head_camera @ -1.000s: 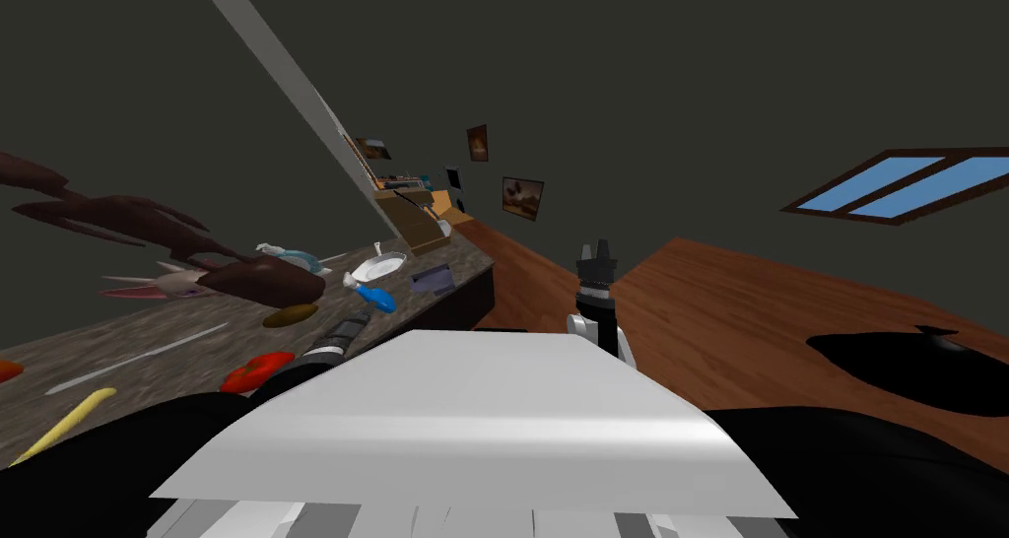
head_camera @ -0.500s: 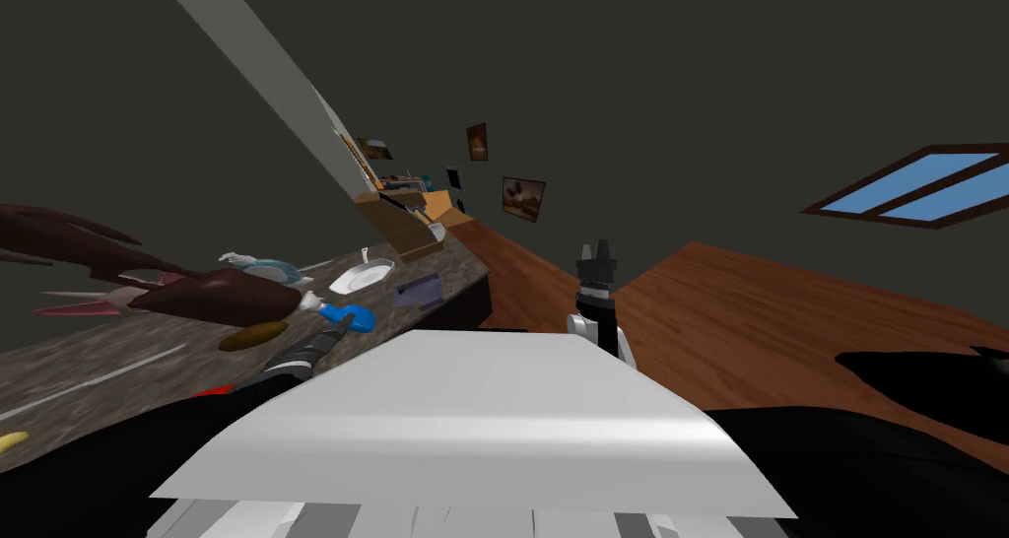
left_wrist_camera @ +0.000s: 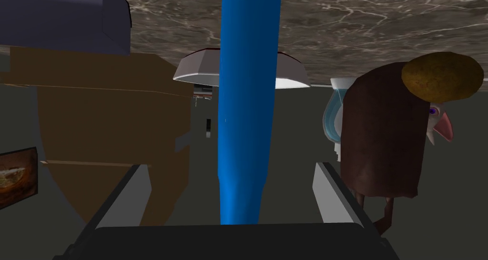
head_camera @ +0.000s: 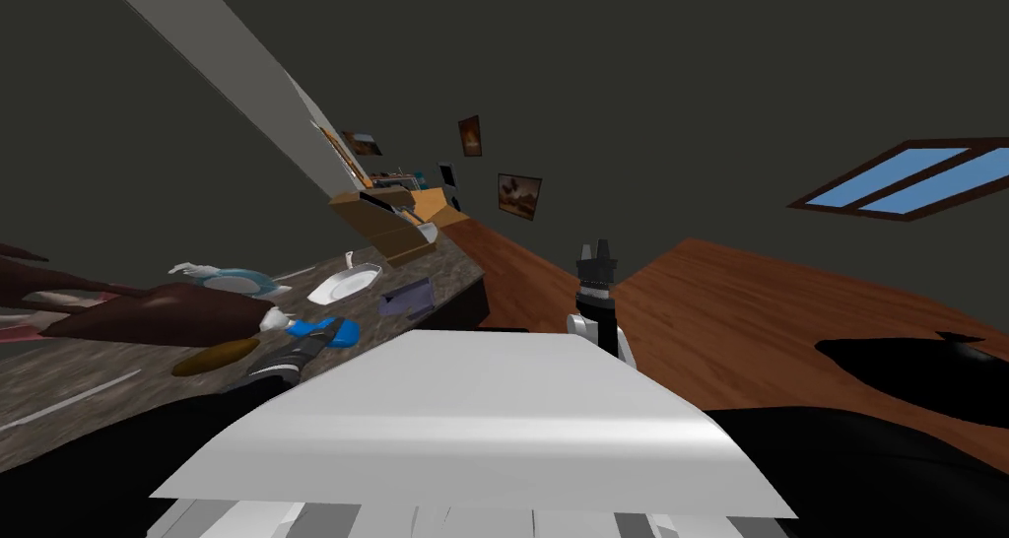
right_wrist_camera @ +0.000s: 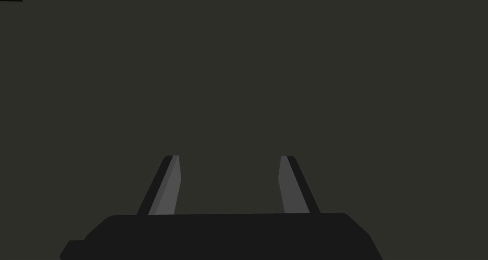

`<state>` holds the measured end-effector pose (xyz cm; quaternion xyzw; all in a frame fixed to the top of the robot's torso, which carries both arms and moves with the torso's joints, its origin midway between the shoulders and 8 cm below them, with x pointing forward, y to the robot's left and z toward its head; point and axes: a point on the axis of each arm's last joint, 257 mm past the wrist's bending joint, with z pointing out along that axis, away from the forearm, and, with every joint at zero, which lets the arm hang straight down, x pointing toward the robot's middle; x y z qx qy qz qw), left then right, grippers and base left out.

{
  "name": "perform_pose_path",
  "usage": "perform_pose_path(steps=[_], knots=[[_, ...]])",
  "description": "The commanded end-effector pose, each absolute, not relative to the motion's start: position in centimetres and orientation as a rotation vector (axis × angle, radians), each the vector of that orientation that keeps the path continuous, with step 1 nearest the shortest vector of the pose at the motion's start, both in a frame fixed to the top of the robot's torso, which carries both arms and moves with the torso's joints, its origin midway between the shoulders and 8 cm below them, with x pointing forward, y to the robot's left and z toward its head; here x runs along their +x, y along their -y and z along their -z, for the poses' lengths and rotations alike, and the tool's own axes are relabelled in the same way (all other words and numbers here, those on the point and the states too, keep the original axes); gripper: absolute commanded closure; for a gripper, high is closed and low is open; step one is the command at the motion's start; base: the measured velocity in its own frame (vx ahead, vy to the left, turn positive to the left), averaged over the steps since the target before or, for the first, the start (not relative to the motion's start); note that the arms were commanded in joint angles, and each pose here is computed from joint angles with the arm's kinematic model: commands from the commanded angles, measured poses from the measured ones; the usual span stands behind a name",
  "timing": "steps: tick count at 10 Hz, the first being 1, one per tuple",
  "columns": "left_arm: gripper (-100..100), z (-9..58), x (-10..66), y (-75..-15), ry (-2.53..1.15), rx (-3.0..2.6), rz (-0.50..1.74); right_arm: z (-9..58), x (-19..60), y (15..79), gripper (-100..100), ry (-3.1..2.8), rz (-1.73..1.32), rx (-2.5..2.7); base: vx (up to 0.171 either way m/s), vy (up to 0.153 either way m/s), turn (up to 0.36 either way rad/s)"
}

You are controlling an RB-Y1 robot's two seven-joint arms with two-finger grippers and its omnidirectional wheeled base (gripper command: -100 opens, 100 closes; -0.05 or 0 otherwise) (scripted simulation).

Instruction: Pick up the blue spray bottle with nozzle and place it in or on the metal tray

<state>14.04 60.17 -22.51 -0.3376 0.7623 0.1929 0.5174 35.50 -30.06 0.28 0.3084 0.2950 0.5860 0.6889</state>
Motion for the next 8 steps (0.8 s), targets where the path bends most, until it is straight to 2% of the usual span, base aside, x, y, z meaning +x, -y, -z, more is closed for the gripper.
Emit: perform_pose_path(steps=[1,7,8], knots=[[-100,22.6,13.6,-61.3,-1.823,-0.829,-0.475,-0.3,35.5,30.1,0,-0.66,-1.311,0.69,-0.037,-0.034,-0.092],[-100,22.7,11.9,-64.5,-1.795,-0.885,-0.512,-0.3,35.5,30.1,0,-0.66,-1.311,0.69,-0.03,-0.031,-0.119],[100,22.8,11.9,-64.5,-1.794,-0.887,-0.513,-0.3,35.5,30.1,0,-0.66,-1.311,0.69,0.0,0.0,0.0]])
